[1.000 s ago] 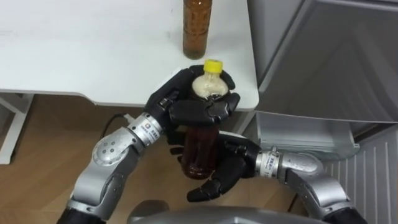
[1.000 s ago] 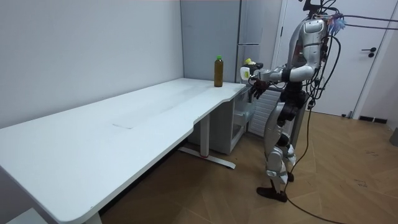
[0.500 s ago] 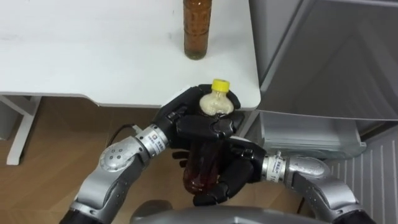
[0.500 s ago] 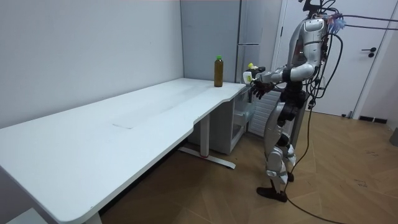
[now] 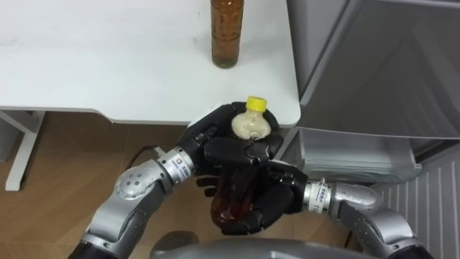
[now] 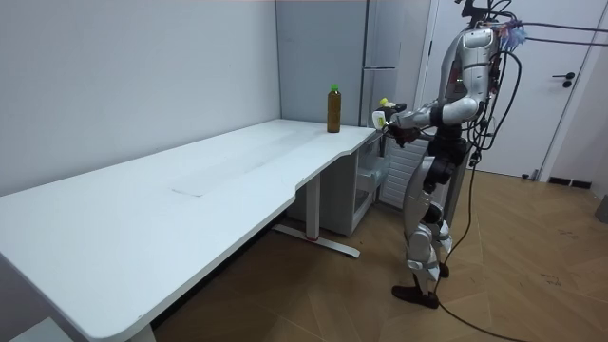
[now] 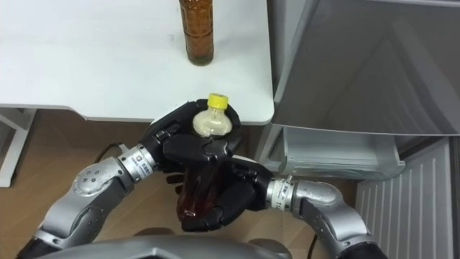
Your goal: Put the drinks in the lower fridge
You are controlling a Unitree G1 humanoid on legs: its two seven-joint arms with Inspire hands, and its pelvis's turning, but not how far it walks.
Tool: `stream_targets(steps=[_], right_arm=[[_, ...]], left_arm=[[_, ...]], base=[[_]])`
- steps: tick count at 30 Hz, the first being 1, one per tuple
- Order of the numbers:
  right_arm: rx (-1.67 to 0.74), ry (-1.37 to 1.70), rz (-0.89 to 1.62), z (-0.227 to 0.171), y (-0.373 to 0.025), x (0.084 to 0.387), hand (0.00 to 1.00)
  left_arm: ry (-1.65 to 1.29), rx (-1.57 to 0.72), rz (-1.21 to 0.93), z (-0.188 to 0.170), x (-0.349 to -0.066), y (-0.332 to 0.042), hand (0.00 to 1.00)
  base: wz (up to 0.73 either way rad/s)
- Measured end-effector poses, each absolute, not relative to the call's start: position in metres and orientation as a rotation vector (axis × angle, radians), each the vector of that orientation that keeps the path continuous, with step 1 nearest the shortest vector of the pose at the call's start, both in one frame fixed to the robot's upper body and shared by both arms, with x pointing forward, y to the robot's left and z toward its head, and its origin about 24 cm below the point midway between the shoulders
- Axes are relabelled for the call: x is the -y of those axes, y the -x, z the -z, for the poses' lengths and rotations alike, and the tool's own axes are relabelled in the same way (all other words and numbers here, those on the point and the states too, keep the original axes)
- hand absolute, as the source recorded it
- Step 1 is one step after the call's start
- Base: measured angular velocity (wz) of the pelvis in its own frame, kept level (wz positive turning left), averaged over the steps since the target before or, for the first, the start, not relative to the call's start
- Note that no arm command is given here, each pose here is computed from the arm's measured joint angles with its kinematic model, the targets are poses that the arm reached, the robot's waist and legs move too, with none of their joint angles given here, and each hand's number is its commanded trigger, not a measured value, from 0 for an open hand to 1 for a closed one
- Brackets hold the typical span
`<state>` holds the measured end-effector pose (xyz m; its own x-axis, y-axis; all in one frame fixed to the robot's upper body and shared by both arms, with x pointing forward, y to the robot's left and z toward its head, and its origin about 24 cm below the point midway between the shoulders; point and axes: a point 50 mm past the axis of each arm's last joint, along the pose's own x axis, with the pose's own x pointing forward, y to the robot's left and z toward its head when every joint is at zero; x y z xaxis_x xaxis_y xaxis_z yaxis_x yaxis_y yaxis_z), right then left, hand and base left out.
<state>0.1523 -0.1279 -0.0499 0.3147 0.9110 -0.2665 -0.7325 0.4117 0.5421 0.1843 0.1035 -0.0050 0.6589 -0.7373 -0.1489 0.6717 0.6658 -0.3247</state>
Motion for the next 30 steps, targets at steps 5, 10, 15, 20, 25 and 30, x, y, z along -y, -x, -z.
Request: stream_targets(steps=[5,10,15,20,25,30], right_arm=[[-0.599,-0.342,-1.116,0.0506,-0.1511,0.1287,1.00],[-0.601,-0.342,-1.112,0.0511,-0.1505,0.1277,1.00],[-0.610,-0.336,-1.094,0.0522,-0.1503,0.1279,1.00],[-0.612,-0.333,-1.086,0.0526,-0.1502,0.1282,1.00],[-0.609,-0.340,-1.079,0.0524,-0.1507,0.1281,1.00],[-0.607,-0.339,-1.075,0.0524,-0.1510,0.1286,1.00]], left_arm=[[0.253,-0.284,0.816,0.0062,-0.1032,-0.1836,0.91],[0.335,-0.299,0.795,0.0099,-0.1032,-0.1830,0.00],[0.350,-0.281,0.821,0.0080,-0.1009,-0.1824,0.00],[0.338,-0.274,0.821,0.0071,-0.1044,-0.1834,0.00],[0.336,-0.268,0.820,0.0067,-0.1047,-0.1836,0.00],[0.334,-0.264,0.812,0.0062,-0.1064,-0.1846,0.00]], base=[[0.00],[0.00],[0.00],[0.00],[0.00],[0.00]])
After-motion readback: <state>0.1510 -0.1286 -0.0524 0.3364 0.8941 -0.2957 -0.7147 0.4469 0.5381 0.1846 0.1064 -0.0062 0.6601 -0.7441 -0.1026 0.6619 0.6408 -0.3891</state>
